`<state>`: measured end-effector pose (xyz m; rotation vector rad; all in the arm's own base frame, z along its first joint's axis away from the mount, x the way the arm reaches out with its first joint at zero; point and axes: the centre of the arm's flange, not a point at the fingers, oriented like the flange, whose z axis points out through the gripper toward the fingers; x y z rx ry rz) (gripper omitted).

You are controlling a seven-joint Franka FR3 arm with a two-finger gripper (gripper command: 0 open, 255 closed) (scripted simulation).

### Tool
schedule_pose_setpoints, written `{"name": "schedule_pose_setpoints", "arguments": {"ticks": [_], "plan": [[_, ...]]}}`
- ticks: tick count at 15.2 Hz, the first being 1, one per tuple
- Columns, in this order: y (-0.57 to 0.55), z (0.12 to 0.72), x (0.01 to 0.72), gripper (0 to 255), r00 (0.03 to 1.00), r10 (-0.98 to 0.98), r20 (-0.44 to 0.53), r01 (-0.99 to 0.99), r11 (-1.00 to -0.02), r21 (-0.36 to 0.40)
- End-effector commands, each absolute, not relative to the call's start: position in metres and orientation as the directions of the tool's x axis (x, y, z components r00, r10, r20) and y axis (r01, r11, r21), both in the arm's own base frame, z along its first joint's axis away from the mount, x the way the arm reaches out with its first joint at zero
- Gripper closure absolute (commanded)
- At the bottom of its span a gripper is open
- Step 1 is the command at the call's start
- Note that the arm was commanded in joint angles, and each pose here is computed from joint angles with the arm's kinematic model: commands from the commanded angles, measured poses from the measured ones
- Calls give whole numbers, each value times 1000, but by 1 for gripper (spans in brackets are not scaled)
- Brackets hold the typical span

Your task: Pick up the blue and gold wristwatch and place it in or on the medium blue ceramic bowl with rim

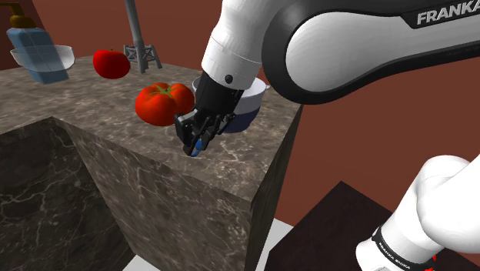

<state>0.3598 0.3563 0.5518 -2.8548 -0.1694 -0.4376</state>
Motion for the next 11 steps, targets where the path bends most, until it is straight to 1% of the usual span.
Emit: {"name": "schedule_pose_setpoints", "arguments": {"ticks": [1,6,11], "plan": [[356,552,360,255,948,77,308,151,-963,-225],[356,552,360,255,948,77,308,151,-963,-225],[356,578,360,255,948,77,308,151,-963,-225]]}}
